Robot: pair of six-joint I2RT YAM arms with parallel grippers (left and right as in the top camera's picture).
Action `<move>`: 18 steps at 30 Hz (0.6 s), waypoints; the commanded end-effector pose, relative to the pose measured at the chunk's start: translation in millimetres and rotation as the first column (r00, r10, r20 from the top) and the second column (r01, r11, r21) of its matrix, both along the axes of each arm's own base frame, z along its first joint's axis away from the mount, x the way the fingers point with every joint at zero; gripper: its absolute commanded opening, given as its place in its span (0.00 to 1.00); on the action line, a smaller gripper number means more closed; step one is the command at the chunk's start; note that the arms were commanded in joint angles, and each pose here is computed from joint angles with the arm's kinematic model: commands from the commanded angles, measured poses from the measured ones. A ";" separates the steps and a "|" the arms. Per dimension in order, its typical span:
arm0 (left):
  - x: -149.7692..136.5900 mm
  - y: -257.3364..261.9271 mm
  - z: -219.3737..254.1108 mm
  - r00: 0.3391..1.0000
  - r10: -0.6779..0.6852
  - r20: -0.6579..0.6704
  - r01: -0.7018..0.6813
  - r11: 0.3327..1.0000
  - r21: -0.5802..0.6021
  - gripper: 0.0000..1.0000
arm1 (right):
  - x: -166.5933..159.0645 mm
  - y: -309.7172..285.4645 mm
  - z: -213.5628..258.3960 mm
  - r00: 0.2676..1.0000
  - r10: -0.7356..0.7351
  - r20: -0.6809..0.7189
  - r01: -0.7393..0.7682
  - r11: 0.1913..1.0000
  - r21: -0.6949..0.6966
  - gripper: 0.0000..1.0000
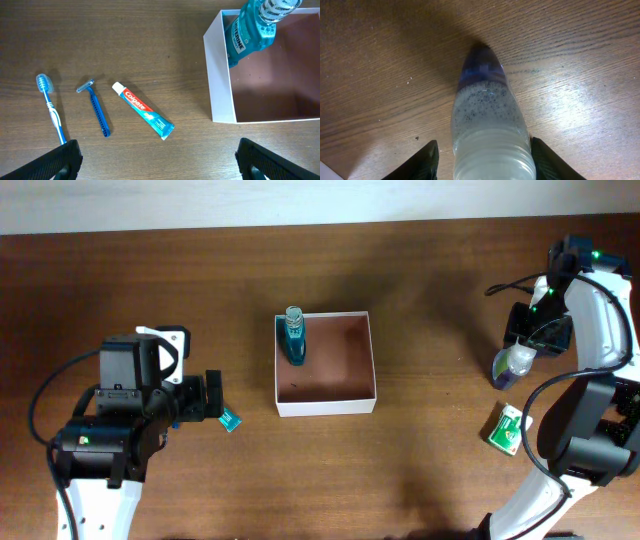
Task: Pack container
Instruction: 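Release the bottle and move the right gripper to the soap pump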
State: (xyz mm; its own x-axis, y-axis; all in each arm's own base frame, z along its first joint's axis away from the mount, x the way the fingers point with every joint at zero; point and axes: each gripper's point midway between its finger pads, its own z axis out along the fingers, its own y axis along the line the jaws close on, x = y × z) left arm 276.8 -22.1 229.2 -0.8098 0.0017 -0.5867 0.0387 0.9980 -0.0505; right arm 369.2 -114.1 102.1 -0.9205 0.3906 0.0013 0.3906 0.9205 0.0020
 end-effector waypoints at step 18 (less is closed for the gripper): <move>1.2 0.9 4.5 1.000 0.011 0.011 -0.011 1.000 -0.003 0.99 | -5.4 2.2 3.1 1.000 -0.009 -0.006 0.009 1.000 0.024 0.23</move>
